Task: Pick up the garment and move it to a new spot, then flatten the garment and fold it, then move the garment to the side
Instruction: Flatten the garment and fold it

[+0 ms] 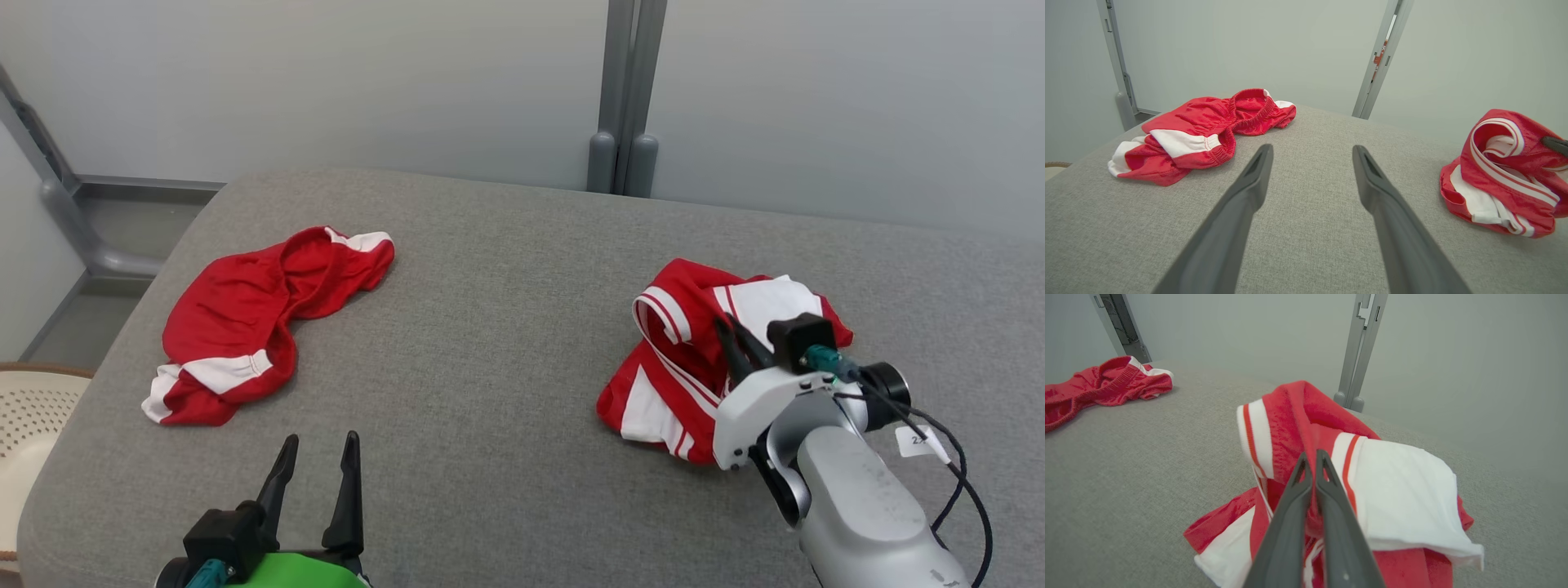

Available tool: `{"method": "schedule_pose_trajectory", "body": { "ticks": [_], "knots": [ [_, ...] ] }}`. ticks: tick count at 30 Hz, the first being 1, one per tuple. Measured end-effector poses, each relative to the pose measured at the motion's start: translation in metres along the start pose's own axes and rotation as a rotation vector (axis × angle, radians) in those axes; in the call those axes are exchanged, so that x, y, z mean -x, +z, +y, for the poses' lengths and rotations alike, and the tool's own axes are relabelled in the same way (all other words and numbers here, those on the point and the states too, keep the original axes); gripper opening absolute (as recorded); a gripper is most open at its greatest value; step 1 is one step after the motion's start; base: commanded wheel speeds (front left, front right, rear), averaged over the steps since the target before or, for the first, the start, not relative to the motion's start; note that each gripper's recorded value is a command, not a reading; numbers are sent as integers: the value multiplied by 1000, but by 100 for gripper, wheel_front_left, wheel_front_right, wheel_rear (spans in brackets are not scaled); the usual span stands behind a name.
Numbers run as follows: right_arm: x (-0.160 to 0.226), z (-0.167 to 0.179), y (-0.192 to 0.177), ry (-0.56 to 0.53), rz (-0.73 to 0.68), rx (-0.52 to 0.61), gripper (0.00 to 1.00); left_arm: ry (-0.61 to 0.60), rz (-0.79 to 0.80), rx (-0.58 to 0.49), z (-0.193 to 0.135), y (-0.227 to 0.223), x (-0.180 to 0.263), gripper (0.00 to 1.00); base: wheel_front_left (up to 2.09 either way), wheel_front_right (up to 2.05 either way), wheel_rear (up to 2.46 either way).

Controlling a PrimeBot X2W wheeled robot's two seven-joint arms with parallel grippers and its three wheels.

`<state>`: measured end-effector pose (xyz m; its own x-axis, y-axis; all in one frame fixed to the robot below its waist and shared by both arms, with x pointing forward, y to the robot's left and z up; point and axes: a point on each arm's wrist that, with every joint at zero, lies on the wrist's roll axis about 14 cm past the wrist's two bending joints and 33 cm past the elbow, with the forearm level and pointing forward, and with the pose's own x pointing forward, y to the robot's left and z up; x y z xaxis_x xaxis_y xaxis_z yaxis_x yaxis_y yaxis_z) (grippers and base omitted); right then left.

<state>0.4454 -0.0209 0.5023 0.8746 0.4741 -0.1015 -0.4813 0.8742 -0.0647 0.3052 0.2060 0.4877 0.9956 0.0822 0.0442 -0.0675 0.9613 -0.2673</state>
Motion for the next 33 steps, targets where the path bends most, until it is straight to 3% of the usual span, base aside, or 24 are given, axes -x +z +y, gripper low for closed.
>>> {"method": "schedule_pose_trajectory", "body": {
  "ticks": [4, 6, 9, 11, 16, 22, 23, 27, 30, 31, 33],
  "knots": [
    [0, -15, 51, -53, -202, -253, 0, -13, -5, -1, -3, 1, -3, 100, 0, 0, 0],
    [5, -39, 74, -116, -307, -403, 0, -25, -4, 0, -7, 1, -4, 100, 0, 0, 0],
    [22, -83, 78, -248, -380, -524, 0, -43, -1, 1, -12, 0, -6, 100, 0, 0, 0],
    [36, -113, 67, -350, -384, -549, 0, -58, 0, 2, -17, 0, -8, 100, 0, 0, 0],
    [80, -173, 30, -586, -334, -480, 0, -92, 8, 8, -28, -2, -12, 100, 0, 0, 0],
    [112, -210, 7, -744, -260, -373, 0, -100, 20, 9, -31, -6, -14, 100, 0, 0, 0],
    [113, -212, 4, -751, -237, -340, 100, -99, 21, 9, -31, -6, -14, 100, 0, 0, 0],
    [114, -216, 8, -758, -208, -252, 100, -96, 23, 9, -30, -7, -13, 100, 0, 0, 0],
    [108, -215, 37, -727, -260, -152, 100, -94, 21, 9, -29, -6, -13, 100, 0, 0, 0],
    [100, -205, 56, -676, -311, -136, 100, -92, 20, 9, -28, -6, -13, 100, 0, 0, 0],
    [91, -186, 53, -609, -318, -174, 100, -93, 17, 9, -28, -5, -13, 100, 0, 0, 0]
  ]
}}
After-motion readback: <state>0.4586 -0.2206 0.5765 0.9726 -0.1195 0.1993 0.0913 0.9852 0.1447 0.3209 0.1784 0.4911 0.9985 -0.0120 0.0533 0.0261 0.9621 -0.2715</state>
